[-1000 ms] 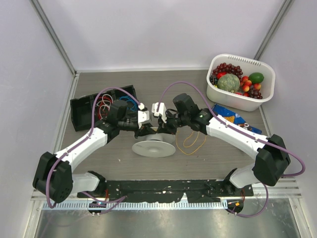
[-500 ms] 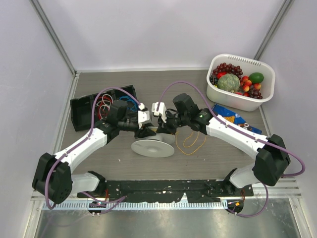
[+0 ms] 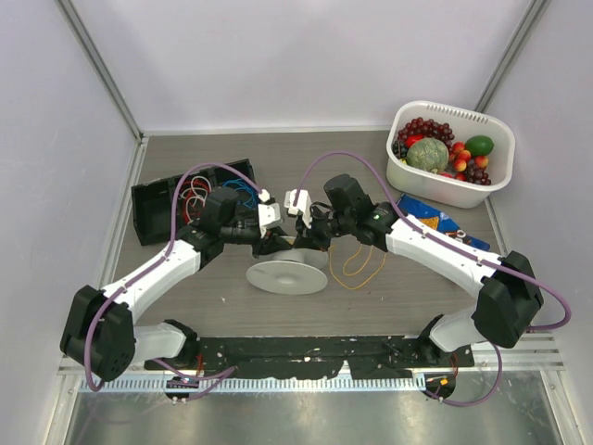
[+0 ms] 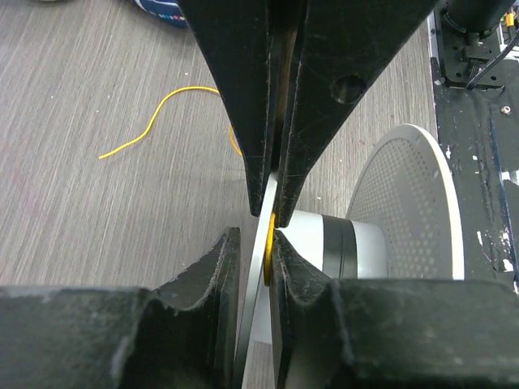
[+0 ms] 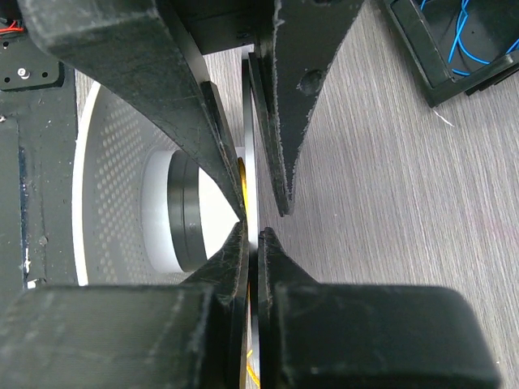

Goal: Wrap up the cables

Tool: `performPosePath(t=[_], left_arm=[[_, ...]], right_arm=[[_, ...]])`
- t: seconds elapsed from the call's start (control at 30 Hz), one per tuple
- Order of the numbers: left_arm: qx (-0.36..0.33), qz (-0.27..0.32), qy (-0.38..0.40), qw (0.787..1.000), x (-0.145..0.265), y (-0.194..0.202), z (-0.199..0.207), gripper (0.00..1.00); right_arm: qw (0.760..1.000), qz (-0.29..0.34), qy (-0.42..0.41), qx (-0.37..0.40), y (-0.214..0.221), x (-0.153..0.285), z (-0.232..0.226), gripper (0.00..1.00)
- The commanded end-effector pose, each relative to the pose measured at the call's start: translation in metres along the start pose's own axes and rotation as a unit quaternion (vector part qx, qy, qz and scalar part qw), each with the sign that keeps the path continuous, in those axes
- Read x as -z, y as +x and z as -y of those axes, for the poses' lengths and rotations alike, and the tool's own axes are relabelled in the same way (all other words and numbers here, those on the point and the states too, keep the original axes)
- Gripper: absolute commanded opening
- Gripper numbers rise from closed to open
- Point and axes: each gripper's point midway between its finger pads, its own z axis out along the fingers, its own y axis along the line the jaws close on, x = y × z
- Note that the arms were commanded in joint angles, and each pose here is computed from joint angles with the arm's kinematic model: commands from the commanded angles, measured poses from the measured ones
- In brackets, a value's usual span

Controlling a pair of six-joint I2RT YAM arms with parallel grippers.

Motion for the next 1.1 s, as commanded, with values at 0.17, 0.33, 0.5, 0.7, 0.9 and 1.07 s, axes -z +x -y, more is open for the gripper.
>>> performPosePath(t=[0.17, 0.33, 0.5, 0.7, 0.9, 1.07], left_arm=[[-0.046, 0.059, 0.011, 0.997, -0.001, -0.034, 0.004, 0.15], [-0.047, 0.064, 0.016, 0.997, 0.001, -0.038, 0.007, 0.33], [-0.043, 0.063, 0.021, 0.997, -0.001, -0.035, 0.008, 0.19], [-0.041, 0.064, 0.027, 0.997, 0.0, -0.036, 0.011, 0.0], [-0.041, 0.065, 0.01, 0.997, 0.01, -0.039, 0.007, 0.0], [-0.076, 0.056, 0.027, 0.995, 0.019, -0.048, 0.014, 0.0]], right_arm=[[0.998, 0.046, 0.02, 0.028, -0.025, 0.003, 0.008, 0.01], [0.998, 0.045, 0.022, 0.029, -0.026, 0.002, 0.009, 0.01], [0.998, 0.046, 0.022, 0.028, -0.026, 0.003, 0.009, 0.01], [0.998, 0.041, 0.03, 0.024, -0.024, 0.004, 0.011, 0.01], [0.998, 0.048, 0.039, -0.013, -0.023, 0.032, 0.024, 0.75], [0.997, 0.05, 0.053, 0.01, -0.014, 0.067, 0.03, 0.87]])
